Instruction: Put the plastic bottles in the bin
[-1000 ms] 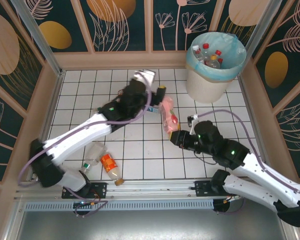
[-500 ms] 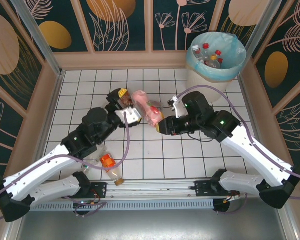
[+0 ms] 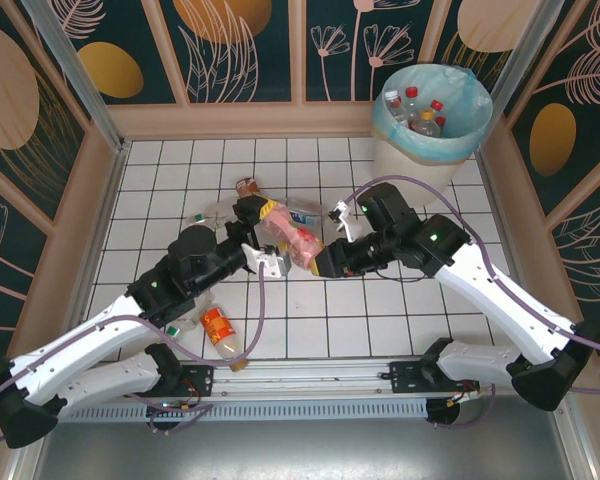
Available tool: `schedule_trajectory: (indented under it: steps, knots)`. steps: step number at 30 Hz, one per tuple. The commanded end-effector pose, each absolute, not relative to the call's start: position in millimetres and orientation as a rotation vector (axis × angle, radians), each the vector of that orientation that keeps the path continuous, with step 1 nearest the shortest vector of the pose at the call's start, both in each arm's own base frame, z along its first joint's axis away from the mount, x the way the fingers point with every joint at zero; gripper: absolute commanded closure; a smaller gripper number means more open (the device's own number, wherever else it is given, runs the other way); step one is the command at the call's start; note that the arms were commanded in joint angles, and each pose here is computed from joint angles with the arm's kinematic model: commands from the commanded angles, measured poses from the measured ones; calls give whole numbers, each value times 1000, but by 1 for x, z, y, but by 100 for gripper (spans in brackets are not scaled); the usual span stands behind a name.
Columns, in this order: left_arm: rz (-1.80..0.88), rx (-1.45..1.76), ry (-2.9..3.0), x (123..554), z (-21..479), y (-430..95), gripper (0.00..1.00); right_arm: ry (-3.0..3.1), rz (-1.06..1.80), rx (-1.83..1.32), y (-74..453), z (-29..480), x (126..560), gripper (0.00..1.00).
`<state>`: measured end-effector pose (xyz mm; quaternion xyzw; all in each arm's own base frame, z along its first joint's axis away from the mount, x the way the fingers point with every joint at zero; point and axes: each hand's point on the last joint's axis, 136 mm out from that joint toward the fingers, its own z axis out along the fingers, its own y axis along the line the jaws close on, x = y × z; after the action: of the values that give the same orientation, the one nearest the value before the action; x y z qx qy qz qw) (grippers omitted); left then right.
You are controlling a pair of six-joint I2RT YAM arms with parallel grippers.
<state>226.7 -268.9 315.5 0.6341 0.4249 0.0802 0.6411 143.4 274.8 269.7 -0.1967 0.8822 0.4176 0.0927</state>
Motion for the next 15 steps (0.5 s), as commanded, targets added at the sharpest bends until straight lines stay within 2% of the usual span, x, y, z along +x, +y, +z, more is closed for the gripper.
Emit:
schedule_trajectory:
  steps: [1,15]
  knots:
    - [156,1516,932,223,298,-280,2,2481,1410,-802,288,294,122,95]
    - [240,1538,1000,216,289,-248,1,2537,1323,-798,274,288,123,98]
